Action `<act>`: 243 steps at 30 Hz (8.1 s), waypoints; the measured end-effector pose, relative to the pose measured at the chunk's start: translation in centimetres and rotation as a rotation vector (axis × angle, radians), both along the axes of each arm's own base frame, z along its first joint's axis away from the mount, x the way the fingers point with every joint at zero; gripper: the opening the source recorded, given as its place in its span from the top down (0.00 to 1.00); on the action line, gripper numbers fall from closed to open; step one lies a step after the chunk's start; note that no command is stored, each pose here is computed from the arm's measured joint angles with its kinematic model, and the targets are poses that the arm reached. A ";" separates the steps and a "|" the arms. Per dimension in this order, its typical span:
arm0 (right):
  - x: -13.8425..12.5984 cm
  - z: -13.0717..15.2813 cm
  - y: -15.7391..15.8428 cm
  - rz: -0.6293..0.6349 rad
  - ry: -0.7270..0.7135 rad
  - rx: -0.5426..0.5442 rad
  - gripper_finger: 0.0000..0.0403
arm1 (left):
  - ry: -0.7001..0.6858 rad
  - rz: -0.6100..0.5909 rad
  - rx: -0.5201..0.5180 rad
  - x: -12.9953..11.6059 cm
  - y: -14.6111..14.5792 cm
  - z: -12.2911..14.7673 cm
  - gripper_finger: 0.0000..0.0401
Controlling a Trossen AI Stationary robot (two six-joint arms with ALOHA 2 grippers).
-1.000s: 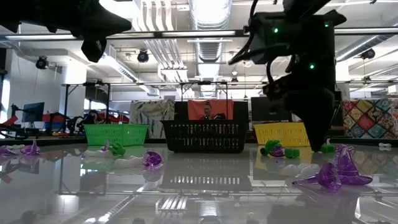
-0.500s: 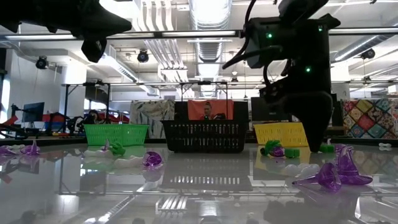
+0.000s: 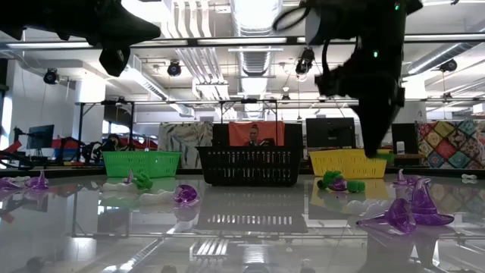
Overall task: Sort Halloween decoration
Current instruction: Put the green skeleton toy into the black bin, then put the purple witch hat toy into the green bin
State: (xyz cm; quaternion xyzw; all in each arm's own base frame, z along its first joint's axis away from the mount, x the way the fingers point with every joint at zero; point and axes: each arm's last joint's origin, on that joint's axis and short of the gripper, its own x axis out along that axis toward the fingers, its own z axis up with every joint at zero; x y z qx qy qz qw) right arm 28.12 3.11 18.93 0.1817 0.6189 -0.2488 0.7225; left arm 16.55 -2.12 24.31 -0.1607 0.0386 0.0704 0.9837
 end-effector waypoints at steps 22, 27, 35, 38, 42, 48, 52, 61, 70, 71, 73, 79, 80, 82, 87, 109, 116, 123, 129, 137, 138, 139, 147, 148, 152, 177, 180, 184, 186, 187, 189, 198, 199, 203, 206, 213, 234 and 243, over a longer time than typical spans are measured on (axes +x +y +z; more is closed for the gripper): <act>2.0 3.3 -0.4 0.332 -1.010 -0.429 0.97 | -0.011 0.000 -0.002 0.0 0.0 0.1 1.00; 3.3 -0.5 -0.5 0.384 -1.011 -0.514 0.97 | -0.011 0.000 -0.002 0.1 0.0 0.1 1.00; 5.3 -4.7 -1.0 0.379 -1.033 -0.530 0.97 | -0.011 0.000 -0.002 0.1 0.0 0.1 1.00; 5.4 -5.7 -1.2 0.353 -1.020 -0.493 0.97 | -0.011 0.000 -0.002 0.1 0.0 0.1 1.00; 5.5 -6.1 -1.3 0.326 -1.016 -0.470 0.97 | -0.011 0.000 -0.002 0.1 0.0 0.1 1.00; 5.4 -5.2 -1.3 0.329 -1.042 -0.481 0.97 | -0.011 0.000 -0.002 0.1 0.0 0.1 1.00; 5.4 -5.0 -1.3 0.334 -1.050 -0.475 0.96 | -0.011 0.000 -0.002 0.1 0.0 0.1 1.00; 5.4 -5.1 -1.2 0.314 -1.064 -0.436 0.74 | -0.011 0.001 -0.001 0.1 0.0 0.1 1.00; 5.4 -4.7 -1.2 0.312 -1.072 -0.436 0.56 | -0.011 0.001 -0.002 0.1 0.0 0.1 1.00; 5.4 -4.5 -1.2 0.307 -1.080 -0.433 0.55 | -0.011 0.001 -0.002 0.1 0.0 0.1 1.00; 5.3 -4.1 -1.2 0.296 -1.090 -0.424 0.54 | -0.012 0.001 -0.013 0.1 0.0 0.1 1.00; 4.5 -2.4 -1.1 0.279 -1.078 -0.376 0.56 | 0.014 -0.028 -0.080 0.0 -0.1 -0.2 1.00; 4.3 -2.0 -1.1 0.278 -1.077 -0.366 0.56 | 0.030 -0.030 -0.103 0.0 -0.1 -0.4 1.00; 3.9 -1.2 -1.1 0.276 -1.071 -0.353 0.57 | 0.079 -0.022 -0.154 -0.1 -0.1 -0.9 1.00; 2.7 0.4 -1.1 0.276 -1.043 -0.342 0.57 | 0.229 -0.019 -0.274 -0.5 -0.3 -2.4 1.00; 2.1 1.3 -1.2 0.256 -1.033 -0.352 0.58 | 0.825 -0.100 -0.491 0.7 -2.6 -7.6 1.00; 2.1 1.3 -1.3 0.251 -1.031 -0.357 0.58 | 1.083 -0.059 -0.364 1.6 -2.8 -6.0 1.00; 2.1 1.3 -1.3 0.252 -1.030 -0.358 0.58 | 1.184 -0.075 -0.284 2.9 -3.2 -6.6 1.00; 2.1 1.3 -1.3 0.253 -1.027 -0.358 0.58 | 1.283 -0.050 -0.261 3.7 -3.4 -6.4 1.00; 2.1 1.2 -1.3 0.253 -1.026 -0.358 0.58 | 1.380 -0.004 -0.246 4.6 -3.6 -7.1 0.89; 2.1 1.2 -1.3 0.253 -1.026 -0.358 0.58 | 1.390 -0.004 -0.238 4.7 -3.6 -7.3 0.86; 2.1 1.2 -1.3 0.253 -1.026 -0.358 0.58 | 1.400 -0.001 -0.233 4.8 -3.7 -7.4 0.83; 2.1 1.2 -1.3 0.253 -1.025 -0.358 0.58 | 1.495 0.046 -0.226 4.9 -3.7 -8.6 0.67; 2.1 1.2 -1.3 0.253 -1.025 -0.358 0.58 | 1.496 0.045 -0.225 4.9 -3.7 -8.7 0.67; 2.1 1.2 -1.3 0.252 -1.025 -0.358 0.58 | 1.502 0.041 -0.215 5.0 -3.8 -8.9 0.69; 2.1 1.2 -1.3 0.252 -1.026 -0.358 0.58 | 1.488 0.016 -0.199 5.3 -3.9 -8.7 1.00; 2.1 1.2 -1.3 0.253 -1.025 -0.358 0.58 | 1.463 -0.027 -0.174 5.7 -4.1 -8.1 1.00; 2.1 1.2 -1.3 0.253 -1.025 -0.358 0.58 | 1.400 -0.114 -0.120 6.6 -4.4 -6.4 1.00; 2.1 1.2 -1.3 0.253 -1.025 -0.358 0.58 | 1.358 -0.151 -0.072 7.0 -4.4 -5.5 1.00; 2.1 1.2 -1.3 0.253 -1.025 -0.358 0.58 | 1.332 -0.167 -0.039 7.1 -4.4 -4.9 1.00; 2.1 1.2 -1.3 0.253 -1.025 -0.358 0.58 | 1.275 -0.188 0.031 7.3 -4.2 -3.6 1.00; 2.1 1.2 -1.3 0.252 -1.026 -0.358 0.58 | 0.983 0.050 0.271 6.8 0.4 1.9 1.00; 2.1 1.2 -1.3 0.252 -1.026 -0.358 0.58 | 0.966 0.075 0.278 6.6 1.2 2.3 1.00; 2.1 1.2 -1.3 0.245 -1.028 -0.351 0.58 | 0.935 0.200 0.250 5.5 4.5 3.3 1.00; 2.1 1.2 -1.3 0.243 -1.029 -0.350 0.58 | 0.932 0.325 0.192 4.6 7.4 3.1 1.00; 2.1 1.2 -1.3 0.239 -1.030 -0.347 0.58 | 1.036 0.589 0.024 2.0 13.2 -0.1 1.00; 2.1 1.2 -1.3 0.237 -1.030 -0.345 0.58 | 1.143 0.614 0.000 2.4 15.6 -4.4 1.00; 2.1 1.2 -1.3 0.232 -1.031 -0.341 0.58 | 1.127 0.623 -0.001 2.4 15.6 -4.2 0.88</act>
